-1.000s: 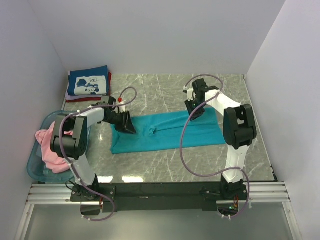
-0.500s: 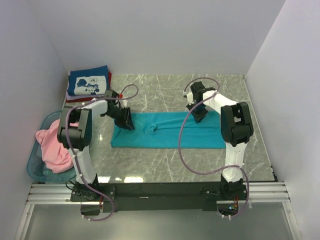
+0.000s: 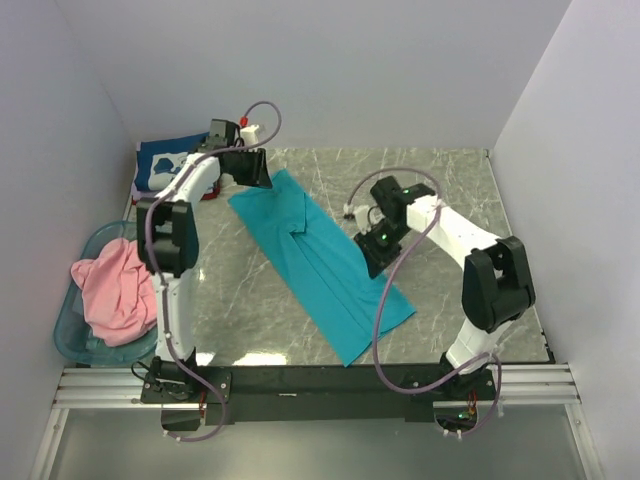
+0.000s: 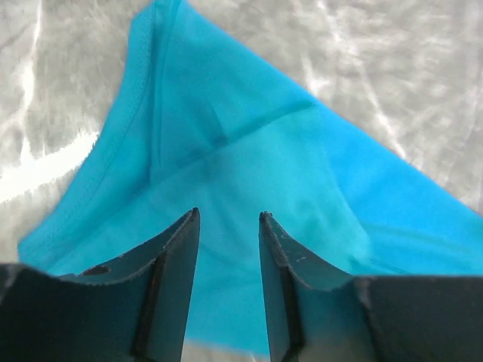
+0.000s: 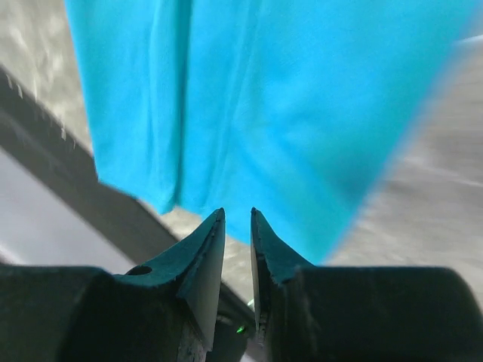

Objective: Fold and stack the t-shirts
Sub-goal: Fold the tshirt

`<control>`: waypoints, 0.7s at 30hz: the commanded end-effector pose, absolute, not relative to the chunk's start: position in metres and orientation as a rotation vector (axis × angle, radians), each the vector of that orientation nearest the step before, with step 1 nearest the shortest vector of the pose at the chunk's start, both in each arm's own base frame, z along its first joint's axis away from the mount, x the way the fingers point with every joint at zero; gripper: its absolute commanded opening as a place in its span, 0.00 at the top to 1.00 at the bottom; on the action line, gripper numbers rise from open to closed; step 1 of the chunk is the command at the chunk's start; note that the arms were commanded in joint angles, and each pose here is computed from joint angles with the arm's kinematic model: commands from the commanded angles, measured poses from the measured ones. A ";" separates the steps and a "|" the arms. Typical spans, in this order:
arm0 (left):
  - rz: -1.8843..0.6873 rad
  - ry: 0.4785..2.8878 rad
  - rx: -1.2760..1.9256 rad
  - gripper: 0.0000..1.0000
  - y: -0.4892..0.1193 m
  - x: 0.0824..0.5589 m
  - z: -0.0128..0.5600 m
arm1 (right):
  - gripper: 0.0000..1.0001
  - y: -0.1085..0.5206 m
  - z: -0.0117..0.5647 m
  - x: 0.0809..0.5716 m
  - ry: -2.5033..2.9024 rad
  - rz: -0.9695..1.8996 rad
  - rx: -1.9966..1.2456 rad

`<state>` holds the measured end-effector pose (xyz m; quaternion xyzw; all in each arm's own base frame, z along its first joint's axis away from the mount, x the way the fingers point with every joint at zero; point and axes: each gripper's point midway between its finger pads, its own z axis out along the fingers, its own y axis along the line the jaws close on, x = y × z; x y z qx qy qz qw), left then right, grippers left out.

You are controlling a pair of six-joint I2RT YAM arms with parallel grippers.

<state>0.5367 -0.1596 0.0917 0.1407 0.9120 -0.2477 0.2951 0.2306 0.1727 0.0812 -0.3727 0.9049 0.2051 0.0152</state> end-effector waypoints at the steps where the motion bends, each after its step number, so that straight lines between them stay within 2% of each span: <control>1: -0.663 2.257 0.374 0.55 -0.163 0.520 0.170 | 0.73 0.159 0.103 0.269 2.737 0.517 -1.070; 3: -0.678 2.253 0.382 0.54 -0.166 0.501 0.180 | 0.74 0.160 0.094 0.273 2.758 0.508 -1.068; 12: -0.871 2.455 0.313 0.58 -0.176 0.426 0.123 | 0.78 0.177 0.044 0.281 2.807 0.475 -1.089; 17: -0.931 2.539 0.275 0.59 -0.179 0.415 0.092 | 0.81 0.184 0.015 0.259 2.886 0.523 -1.106; 21: -0.892 2.587 0.236 0.61 -0.176 0.427 0.068 | 0.81 0.195 0.001 0.232 2.911 0.589 -1.150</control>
